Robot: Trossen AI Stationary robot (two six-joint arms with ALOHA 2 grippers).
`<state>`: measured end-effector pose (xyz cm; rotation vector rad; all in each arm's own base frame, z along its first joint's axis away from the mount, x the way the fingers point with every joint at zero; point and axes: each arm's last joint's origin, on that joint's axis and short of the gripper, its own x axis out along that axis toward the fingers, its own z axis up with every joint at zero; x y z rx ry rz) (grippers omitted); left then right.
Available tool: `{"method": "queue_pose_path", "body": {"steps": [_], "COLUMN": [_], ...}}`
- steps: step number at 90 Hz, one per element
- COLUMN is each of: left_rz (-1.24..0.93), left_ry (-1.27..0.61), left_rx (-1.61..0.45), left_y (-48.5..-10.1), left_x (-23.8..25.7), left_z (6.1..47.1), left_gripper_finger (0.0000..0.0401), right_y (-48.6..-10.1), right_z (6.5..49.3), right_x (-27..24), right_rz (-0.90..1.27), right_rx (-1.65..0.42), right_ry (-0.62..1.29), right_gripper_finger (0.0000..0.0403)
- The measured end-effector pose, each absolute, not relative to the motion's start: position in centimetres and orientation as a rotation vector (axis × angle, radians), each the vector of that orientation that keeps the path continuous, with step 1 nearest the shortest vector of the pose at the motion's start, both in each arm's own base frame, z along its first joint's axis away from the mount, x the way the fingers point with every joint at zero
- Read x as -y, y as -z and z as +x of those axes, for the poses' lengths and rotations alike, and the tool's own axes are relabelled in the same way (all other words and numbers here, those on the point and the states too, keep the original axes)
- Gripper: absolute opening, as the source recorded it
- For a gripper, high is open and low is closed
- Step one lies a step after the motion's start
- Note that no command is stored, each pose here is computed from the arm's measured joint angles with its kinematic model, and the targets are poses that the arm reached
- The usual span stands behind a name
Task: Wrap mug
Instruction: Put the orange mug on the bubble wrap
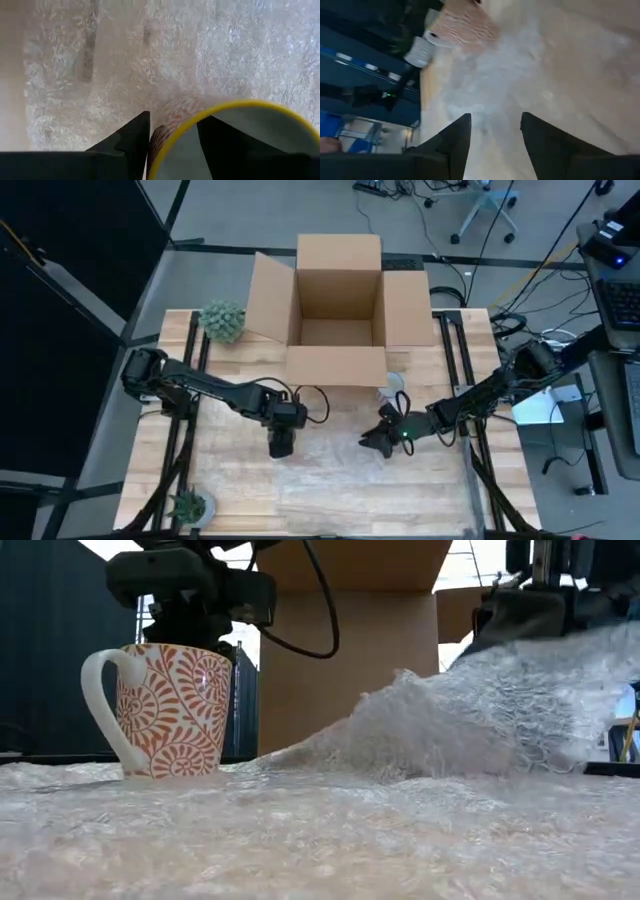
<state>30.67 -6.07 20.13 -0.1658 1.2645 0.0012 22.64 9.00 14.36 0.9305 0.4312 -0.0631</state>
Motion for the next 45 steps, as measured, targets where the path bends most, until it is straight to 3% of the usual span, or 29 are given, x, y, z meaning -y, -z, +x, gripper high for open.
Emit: {"method": "queue_pose_path", "body": {"steps": [21, 45], "left_rz": [-0.161, -0.165], "left_ry": [0.002, 0.001], "left_rx": [-1.264, -1.254], "left_y": [-20.13, -20.16], "left_x": [6.07, 6.08], "left_z": [30.67, 30.76], "left_gripper_finger": [0.0151, 0.0151], "right_y": [-14.53, -13.71], "right_z": [22.57, 22.29], "right_x": [-9.52, -9.13], "right_rz": [1.013, 1.067], "right_rx": [-0.520, -0.551], "right_ry": [-0.081, 0.068], "right_gripper_finger": [0.0160, 0.0154]}}
